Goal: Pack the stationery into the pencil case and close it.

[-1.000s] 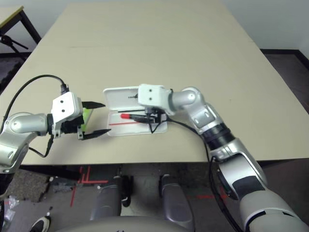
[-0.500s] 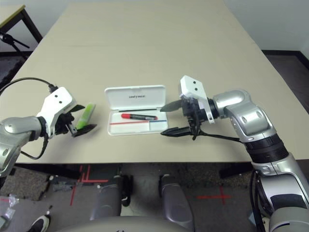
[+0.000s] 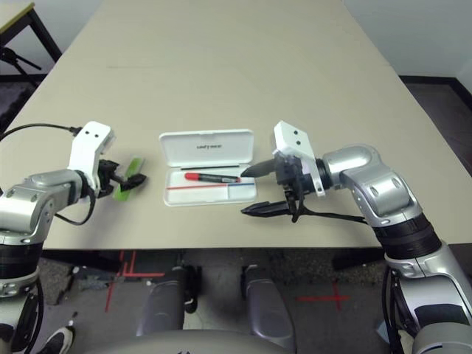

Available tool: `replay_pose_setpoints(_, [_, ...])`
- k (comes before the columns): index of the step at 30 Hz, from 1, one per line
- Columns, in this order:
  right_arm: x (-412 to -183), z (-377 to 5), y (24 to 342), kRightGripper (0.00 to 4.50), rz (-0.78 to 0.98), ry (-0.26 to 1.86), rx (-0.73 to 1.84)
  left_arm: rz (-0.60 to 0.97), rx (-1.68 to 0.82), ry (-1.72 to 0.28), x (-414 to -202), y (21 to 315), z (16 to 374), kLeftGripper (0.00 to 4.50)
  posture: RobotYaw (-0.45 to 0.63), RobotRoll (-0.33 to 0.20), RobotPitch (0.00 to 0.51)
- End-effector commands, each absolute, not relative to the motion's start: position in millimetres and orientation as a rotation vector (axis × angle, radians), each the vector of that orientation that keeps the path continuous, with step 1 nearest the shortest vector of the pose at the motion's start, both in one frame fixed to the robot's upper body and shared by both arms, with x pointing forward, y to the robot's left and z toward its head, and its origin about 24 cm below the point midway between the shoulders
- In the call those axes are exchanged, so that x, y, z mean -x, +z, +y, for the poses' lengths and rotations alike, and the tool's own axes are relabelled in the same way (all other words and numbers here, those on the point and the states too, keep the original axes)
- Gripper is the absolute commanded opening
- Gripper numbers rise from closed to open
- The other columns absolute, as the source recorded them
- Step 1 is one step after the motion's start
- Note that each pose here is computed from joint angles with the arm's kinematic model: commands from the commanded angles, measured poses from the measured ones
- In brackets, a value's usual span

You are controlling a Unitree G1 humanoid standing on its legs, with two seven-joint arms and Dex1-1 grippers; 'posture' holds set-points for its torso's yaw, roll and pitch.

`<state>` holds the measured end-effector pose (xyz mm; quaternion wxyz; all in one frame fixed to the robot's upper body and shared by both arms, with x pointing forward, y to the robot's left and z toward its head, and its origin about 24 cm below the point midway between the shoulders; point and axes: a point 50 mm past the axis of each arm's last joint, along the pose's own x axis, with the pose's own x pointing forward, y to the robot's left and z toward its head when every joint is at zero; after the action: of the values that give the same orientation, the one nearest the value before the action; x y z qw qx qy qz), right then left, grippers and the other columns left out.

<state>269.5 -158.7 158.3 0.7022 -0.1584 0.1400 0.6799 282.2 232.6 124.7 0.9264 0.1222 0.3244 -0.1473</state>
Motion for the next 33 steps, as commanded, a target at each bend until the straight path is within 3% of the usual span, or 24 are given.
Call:
replay_pose_setpoints(1, [-267.2,-158.6,158.7,4.46,0.307,1.511,0.35,0.746,-0.237,-0.284,-280.6,114.6,233.3,4.5,-0.02,0.0,0.158])
replay_pose_setpoints(5, [-267.4,-158.9,158.1,4.5,0.306,1.503,0.354,0.759,-0.228,-0.284,-280.3,112.7,232.8,3.56,-0.02,0.0,0.158])
replay_pose_setpoints(11, [-270.0,-160.2,154.8,4.5,0.305,1.486,0.36,0.72,-0.275,-0.329,-278.9,115.5,234.9,1.2,-0.02,0.0,0.158])
replay_pose_setpoints(12, [-270.3,-160.2,154.8,4.5,0.304,1.485,0.361,0.716,-0.28,-0.333,-278.4,115.8,235.8,1.07,-0.02,0.0,0.158])
replay_pose_setpoints(23, [-276.3,-161.6,151.8,4.5,0.308,1.471,0.39,0.596,-0.356,-0.455,-256.8,145.2,282.9,1.08,0.01,0.0,0.154])
replay_pose_setpoints(33, [-285.3,-177.7,142.5,4.5,0.374,1.391,0.443,0.592,-0.471,-0.909,-211.5,158.8,264.2,1.08,0.02,0.0,0.147])
